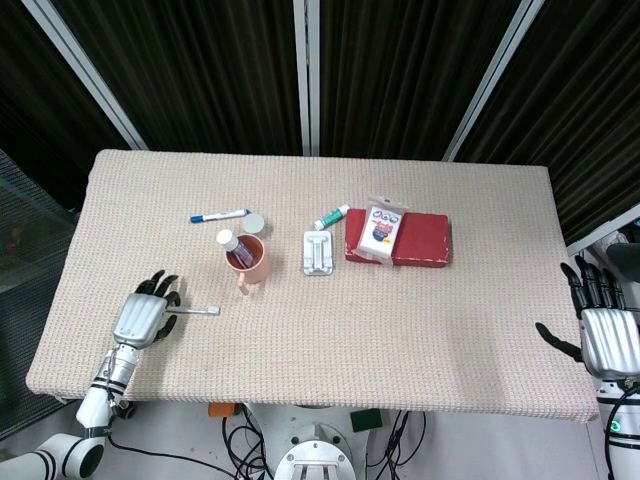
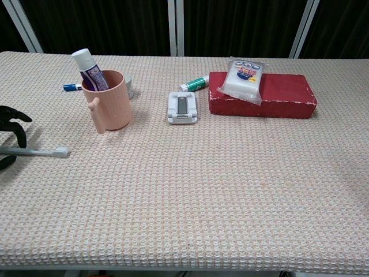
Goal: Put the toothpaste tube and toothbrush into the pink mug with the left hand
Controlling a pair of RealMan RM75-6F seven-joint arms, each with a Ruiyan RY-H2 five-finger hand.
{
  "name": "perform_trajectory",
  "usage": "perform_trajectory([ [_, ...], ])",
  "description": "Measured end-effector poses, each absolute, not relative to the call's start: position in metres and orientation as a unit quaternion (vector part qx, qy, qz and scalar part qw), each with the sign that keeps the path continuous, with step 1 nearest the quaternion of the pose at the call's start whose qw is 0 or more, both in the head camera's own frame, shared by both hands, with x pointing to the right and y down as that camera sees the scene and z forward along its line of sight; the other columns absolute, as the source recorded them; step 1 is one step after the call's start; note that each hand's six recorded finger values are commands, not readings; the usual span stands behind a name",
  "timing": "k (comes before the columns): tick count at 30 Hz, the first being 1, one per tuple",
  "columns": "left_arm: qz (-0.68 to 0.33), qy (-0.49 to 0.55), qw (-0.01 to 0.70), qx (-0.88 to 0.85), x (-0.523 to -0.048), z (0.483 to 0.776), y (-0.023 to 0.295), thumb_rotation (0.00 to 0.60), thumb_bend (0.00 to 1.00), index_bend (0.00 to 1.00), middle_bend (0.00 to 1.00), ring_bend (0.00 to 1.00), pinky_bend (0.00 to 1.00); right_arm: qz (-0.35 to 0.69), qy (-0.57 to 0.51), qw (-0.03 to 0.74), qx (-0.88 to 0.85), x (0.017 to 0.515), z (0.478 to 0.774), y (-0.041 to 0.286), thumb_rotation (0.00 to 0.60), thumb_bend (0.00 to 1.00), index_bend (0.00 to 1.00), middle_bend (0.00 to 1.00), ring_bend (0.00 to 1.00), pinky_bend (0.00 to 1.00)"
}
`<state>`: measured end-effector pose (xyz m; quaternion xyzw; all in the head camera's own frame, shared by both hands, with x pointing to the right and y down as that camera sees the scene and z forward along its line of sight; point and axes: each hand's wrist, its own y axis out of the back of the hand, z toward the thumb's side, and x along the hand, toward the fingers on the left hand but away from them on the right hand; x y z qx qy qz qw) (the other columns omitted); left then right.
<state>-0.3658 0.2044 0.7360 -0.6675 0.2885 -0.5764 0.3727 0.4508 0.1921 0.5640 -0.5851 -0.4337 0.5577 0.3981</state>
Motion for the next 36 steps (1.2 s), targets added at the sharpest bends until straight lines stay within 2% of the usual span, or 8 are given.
perform_trajectory([
  [16,-0.574,0.300,0.373,-0.664,-0.367,0.738,0.202,0.600,0.39,0.52,0.17,0.06,0.21,0.563,-0.430,0.393,-0.586,0.455,0.566,0.195,0.530,0.45,0.00,0.00,0.00,0.00],
  [25,-0.571,0.307,0.371,-0.665,-0.367,0.737,0.201,0.600,0.40,0.60,0.18,0.06,0.22,0.562,-0.431,0.393,-0.587,0.455,0.567,0.195,0.530,0.45,0.00,0.00,0.00,0.00],
  [36,-0.536,0.365,0.331,-0.685,-0.367,0.722,0.192,0.600,0.41,0.63,0.21,0.07,0.22,0.558,-0.433,0.396,-0.587,0.455,0.566,0.193,0.530,0.44,0.00,0.00,0.00,0.00],
])
